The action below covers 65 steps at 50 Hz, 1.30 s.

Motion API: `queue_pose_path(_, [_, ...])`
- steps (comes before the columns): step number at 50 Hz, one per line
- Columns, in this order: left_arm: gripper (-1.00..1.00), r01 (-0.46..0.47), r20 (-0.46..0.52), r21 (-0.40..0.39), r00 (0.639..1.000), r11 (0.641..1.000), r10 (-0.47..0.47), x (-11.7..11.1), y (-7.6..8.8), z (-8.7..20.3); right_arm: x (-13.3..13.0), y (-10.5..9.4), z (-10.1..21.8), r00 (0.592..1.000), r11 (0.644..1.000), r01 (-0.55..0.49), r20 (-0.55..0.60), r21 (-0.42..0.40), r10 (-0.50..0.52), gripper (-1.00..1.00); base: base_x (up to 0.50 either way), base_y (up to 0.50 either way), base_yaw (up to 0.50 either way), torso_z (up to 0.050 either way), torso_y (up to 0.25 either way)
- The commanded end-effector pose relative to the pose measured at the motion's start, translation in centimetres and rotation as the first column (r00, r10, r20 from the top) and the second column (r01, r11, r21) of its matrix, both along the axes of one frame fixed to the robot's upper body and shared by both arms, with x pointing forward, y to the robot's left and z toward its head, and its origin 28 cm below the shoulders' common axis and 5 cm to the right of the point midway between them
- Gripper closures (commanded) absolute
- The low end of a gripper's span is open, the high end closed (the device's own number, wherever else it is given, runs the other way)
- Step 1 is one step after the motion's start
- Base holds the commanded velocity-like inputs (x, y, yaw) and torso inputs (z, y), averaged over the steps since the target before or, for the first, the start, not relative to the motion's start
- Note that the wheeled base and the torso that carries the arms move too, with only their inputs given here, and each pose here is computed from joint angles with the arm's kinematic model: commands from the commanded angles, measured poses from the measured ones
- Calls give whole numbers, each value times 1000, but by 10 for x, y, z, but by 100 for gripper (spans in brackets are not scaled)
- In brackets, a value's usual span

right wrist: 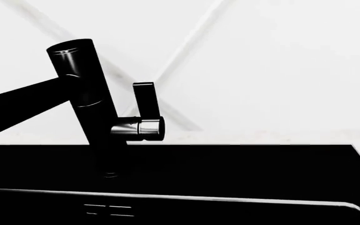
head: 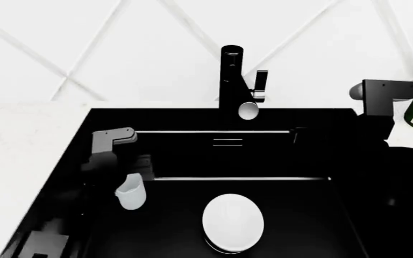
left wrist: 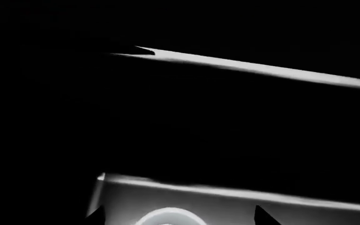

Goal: Pick the cup and bowl from the sink and place them on the counter for drying.

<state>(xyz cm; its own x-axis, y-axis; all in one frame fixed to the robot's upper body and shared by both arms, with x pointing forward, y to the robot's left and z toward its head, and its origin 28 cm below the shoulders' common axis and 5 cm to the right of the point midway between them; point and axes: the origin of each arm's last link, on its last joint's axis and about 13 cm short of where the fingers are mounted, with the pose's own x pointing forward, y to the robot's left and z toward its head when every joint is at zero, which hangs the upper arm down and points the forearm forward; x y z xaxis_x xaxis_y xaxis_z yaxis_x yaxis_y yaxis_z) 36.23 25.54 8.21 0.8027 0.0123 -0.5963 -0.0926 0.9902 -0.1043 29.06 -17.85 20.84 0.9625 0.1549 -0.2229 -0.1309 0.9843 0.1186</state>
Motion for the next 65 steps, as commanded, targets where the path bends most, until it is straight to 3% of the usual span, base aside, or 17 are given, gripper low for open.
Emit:
queue_pose_path(1, [-100, -32, -34, 35, 999, 999, 33, 11, 7, -16, 0, 2, -2, 1000, 1000, -9, -7, 0, 9, -100, 0, 0, 0, 0, 0])
queue_pose_path(12, [-100, -23, -96, 45, 995, 999, 28, -2, 6, -38, 0, 0, -11, 1000, 1000, -4, -18, 8, 4, -100, 0, 0, 0, 0, 0])
queue_pose_path(36, [-100, -19, -170, 30, 985, 999, 24, -15, -1, -57, -3, -3, -21, 1000, 999, 7, -23, 35, -7, -100, 0, 0, 0, 0, 0])
queue_pose_path(37, [100, -18, -171, 29, 985, 999, 22, -15, -1, -57, -3, -3, -21, 1000, 999, 7, -23, 35, -7, -100, 0, 0, 0, 0, 0])
queue_pose_path(52, [100, -37, -94, 37, 995, 999, 41, -4, 4, -33, -3, -3, -21, 1000, 999, 6, -17, 39, -5, -100, 0, 0, 0, 0, 0])
queue_pose_path(63, [100, 7, -5, 50, 1000, 999, -7, -21, 6, 13, -4, -3, -19, 1000, 999, 7, -13, 40, -6, -100, 0, 0, 1, 0, 0])
queue_pose_path(65, [100, 27, 39, 85, 999, 996, -30, -25, 3, 22, -4, -3, -20, 1000, 999, 6, -13, 40, -6, -100, 0, 0, 1, 0, 0])
